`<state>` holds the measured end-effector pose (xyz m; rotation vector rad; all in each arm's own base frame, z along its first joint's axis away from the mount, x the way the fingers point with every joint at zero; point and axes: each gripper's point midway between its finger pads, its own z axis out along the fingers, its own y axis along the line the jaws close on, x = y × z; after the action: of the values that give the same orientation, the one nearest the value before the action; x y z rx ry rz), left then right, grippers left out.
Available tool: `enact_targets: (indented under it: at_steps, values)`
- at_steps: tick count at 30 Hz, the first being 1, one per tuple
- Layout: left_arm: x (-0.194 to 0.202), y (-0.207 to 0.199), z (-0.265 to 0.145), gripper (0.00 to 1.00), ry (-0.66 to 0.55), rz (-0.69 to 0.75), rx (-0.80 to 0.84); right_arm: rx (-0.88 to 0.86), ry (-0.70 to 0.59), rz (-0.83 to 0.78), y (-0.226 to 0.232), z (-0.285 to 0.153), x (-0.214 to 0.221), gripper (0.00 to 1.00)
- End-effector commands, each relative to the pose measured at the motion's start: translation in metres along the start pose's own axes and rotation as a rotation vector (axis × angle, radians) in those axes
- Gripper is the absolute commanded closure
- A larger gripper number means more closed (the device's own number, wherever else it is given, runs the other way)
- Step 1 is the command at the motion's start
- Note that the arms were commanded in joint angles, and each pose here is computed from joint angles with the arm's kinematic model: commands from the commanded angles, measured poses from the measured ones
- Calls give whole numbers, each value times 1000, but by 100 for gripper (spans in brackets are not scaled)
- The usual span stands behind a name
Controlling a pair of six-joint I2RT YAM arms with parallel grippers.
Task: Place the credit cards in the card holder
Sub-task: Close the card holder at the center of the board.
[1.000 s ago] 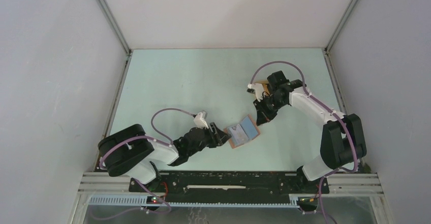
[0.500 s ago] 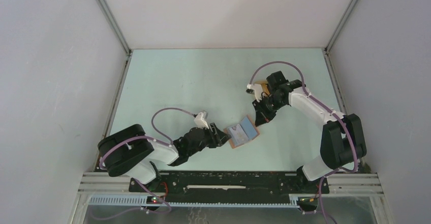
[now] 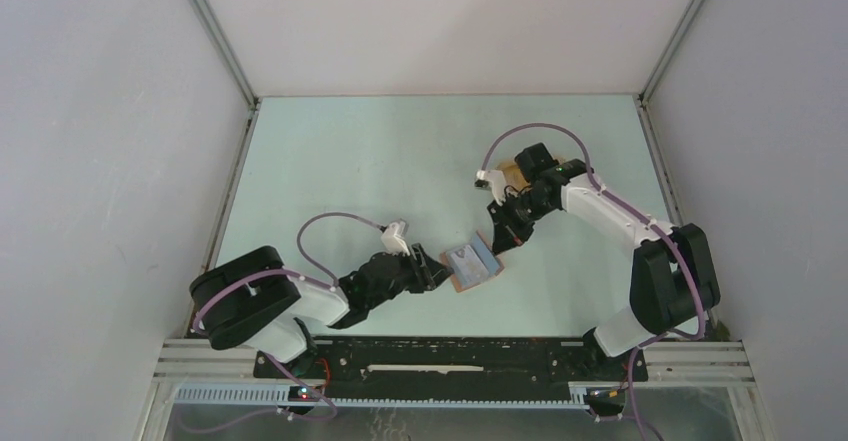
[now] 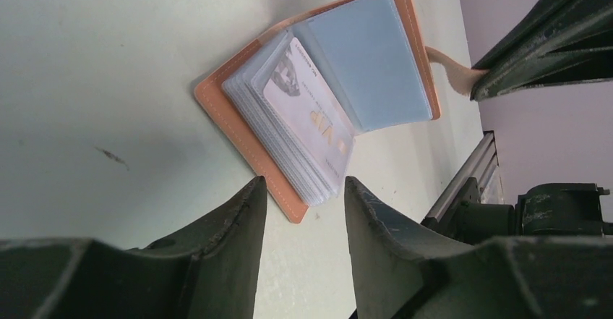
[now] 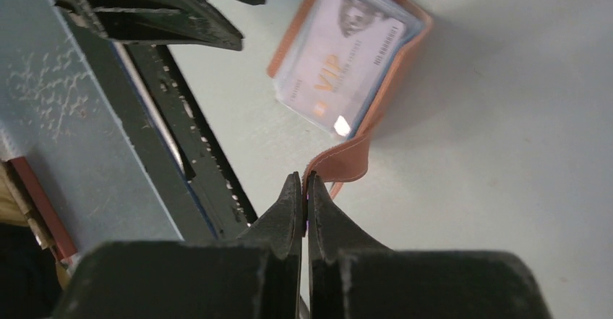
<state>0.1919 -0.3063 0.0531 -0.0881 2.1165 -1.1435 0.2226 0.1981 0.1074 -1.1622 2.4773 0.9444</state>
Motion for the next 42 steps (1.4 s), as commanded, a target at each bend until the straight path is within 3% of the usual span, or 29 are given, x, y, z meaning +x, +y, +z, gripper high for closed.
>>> enact_targets:
  at_steps: [1,4,8,10,13,16,25,28,31,35,38,42]
  values:
    - [-7,-5,-14,52,-35,9,47,-126,-38,-73,41,8,-22,100]
    - [-6,-2,-24,54,-37,-3,41,-208,-3,-93,62,37,-33,99]
    - [-6,11,-39,55,-53,-14,-3,-312,134,-86,87,80,-26,87]
    - [-9,16,-46,54,-72,-5,-36,-355,186,-86,93,86,-18,72]
    - [-16,17,-50,53,-84,25,-64,-355,146,-113,95,72,-24,49]
    - [-24,12,-54,53,-102,50,-65,-323,85,-176,97,50,-29,38]
    - [-37,-13,-64,53,-140,56,30,-416,-90,-279,113,-13,-40,38]
    - [-35,-14,-64,53,-131,55,39,-281,-185,-194,76,-28,-58,48]
    - [-33,-19,-62,53,-119,55,59,-22,-243,-97,17,-33,-61,53]
    - [-30,-26,-56,53,-100,54,80,140,-271,-41,-17,-38,-59,43]
    - [-26,-29,-51,53,-86,49,92,144,-232,13,-30,-28,-51,36]
    - [-23,-29,-46,53,-74,48,94,42,-177,114,-37,-12,-38,35]
